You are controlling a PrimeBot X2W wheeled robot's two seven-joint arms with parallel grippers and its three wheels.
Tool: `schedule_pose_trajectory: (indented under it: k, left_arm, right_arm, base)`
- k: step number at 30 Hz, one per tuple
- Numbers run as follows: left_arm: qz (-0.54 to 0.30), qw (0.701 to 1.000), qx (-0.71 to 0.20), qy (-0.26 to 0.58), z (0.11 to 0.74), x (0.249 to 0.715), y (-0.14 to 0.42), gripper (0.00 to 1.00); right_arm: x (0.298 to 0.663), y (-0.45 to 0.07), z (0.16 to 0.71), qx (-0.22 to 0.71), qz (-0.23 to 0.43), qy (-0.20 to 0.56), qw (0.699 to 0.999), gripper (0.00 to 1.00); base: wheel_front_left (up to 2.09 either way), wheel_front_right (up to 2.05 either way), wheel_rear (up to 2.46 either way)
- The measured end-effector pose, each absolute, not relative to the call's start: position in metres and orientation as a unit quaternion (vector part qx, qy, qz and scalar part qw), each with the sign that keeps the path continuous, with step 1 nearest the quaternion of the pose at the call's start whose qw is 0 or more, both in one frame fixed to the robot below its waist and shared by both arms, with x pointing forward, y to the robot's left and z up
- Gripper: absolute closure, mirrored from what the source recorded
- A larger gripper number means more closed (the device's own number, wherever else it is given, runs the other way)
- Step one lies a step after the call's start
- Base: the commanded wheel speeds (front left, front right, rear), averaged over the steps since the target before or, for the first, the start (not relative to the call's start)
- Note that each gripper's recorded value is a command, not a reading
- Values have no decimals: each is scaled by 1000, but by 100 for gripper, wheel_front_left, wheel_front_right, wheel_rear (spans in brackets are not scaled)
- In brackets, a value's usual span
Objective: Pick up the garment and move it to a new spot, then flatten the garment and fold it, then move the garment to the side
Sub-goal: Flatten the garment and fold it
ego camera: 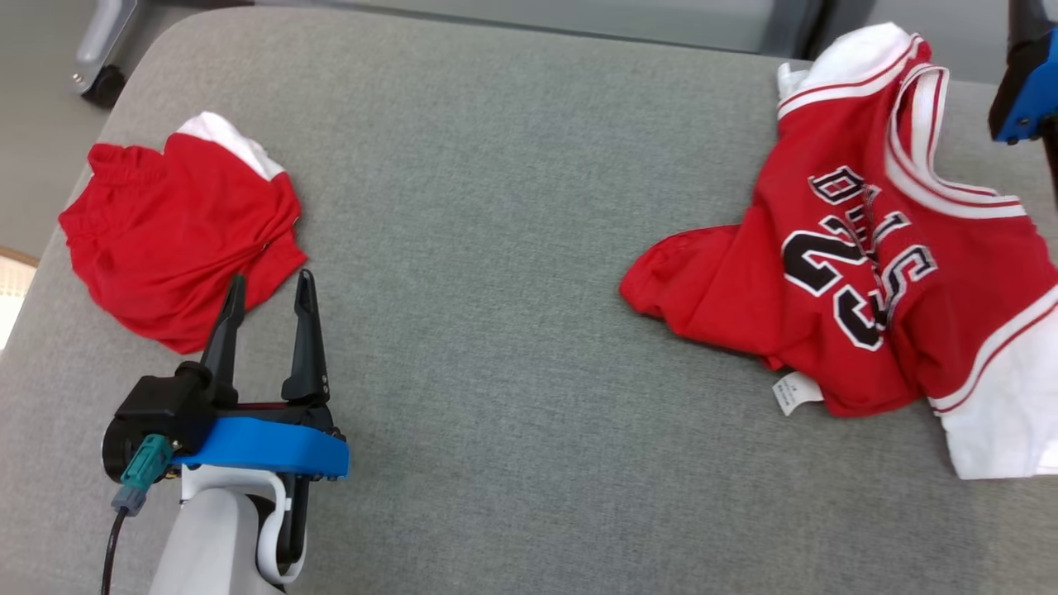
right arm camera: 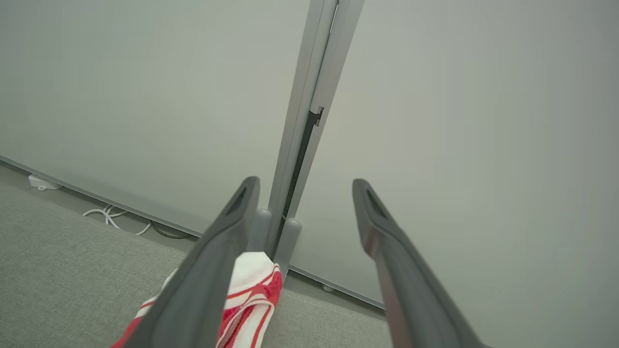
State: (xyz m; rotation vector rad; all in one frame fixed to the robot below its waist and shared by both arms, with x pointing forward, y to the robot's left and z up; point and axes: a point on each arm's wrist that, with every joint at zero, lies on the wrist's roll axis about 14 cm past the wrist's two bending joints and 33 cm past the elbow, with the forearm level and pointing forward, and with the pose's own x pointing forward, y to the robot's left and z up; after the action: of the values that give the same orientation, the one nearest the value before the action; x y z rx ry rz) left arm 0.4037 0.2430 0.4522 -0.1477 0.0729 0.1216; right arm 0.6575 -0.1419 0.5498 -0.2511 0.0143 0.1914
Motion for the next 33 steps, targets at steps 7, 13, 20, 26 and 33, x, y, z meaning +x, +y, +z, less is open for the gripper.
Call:
schedule_pose_trajectory:
  k: [7, 13, 20, 26, 33]
  left_arm:
    - [49, 996, -71, 31, 456, 401, 237, 0]
    - [28, 997, -67, 21, 463, 397, 224, 0]
    - [13, 998, -63, 17, 466, 396, 214, 0]
    - [6, 998, -58, 11, 470, 397, 212, 0]
    - [8, 998, -57, 10, 471, 396, 212, 0]
  right_arm:
    - [628, -156, 548, -123, 87, 5, 989, 0]
    - [582, -191, 539, -111, 58, 11, 992, 0]
    - [527, -231, 506, -95, 22, 39, 994, 0]
    - [495, -261, 479, -91, -7, 86, 992, 0]
    - [464, -265, 429, -81, -10, 165, 983, 0]
  base:
    - [0, 0, 0]
    - [0, 0, 0]
    - [0, 0, 0]
    - [0, 0, 0]
    - [0, 0, 0]
